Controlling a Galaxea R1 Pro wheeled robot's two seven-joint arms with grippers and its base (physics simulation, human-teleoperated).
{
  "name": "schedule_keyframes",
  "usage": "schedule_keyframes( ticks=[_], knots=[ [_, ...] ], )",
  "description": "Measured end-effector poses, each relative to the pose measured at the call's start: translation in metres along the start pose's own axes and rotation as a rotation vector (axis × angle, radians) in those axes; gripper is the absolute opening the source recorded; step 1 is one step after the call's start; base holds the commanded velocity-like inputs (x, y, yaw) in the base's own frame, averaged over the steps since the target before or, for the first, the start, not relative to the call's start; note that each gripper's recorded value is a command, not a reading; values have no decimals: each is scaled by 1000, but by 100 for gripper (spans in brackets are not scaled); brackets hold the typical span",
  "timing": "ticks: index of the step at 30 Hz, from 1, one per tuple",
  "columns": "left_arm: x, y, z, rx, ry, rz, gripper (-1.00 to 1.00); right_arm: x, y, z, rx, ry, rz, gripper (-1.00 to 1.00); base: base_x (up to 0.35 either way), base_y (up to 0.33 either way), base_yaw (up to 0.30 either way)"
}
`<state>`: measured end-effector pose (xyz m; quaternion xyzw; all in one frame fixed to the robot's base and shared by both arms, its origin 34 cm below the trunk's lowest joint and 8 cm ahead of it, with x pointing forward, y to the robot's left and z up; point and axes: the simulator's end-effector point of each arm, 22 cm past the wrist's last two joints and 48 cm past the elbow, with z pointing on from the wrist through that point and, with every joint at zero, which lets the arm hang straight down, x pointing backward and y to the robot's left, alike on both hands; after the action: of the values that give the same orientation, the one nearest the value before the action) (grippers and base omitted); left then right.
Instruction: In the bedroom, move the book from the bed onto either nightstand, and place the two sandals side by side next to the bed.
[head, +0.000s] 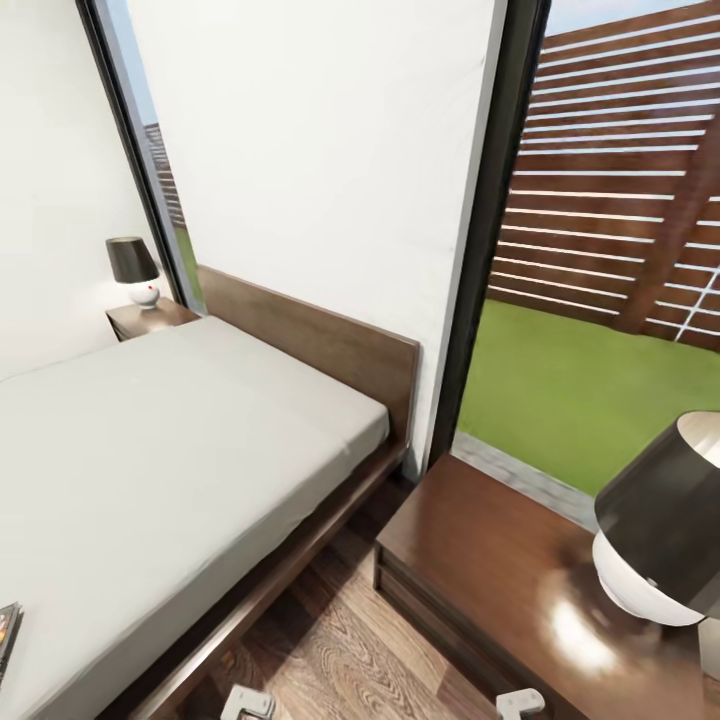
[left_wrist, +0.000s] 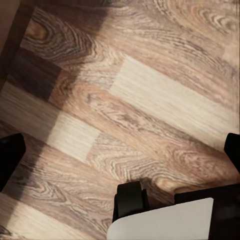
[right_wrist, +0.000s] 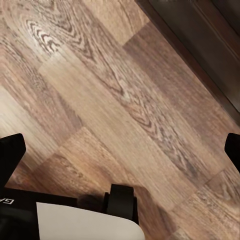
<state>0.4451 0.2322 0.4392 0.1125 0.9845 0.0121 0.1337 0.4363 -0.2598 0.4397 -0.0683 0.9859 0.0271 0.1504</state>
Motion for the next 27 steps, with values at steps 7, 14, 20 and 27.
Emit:
schedule_keyframes(
  ticks=[7, 14, 20, 27],
  knots=[
    [12, -10, 0, 34, 6, -3, 100, 0, 1, 0, -1, -2, 0, 100, 0, 0, 196],
    [20, -13, 0, 45, 14, -5, 100, 0, 1, 0, -1, -2, 0, 100, 0, 0, 250],
    [27, -15, 0, 50, 22, -6, 100, 0, 1, 0, -1, -1, 0, 100, 0, 0, 263],
    [39, -15, 0, 51, 36, -7, 100, 0, 0, 0, 0, -1, 1, 100, 0, 0, 164]
  ],
)
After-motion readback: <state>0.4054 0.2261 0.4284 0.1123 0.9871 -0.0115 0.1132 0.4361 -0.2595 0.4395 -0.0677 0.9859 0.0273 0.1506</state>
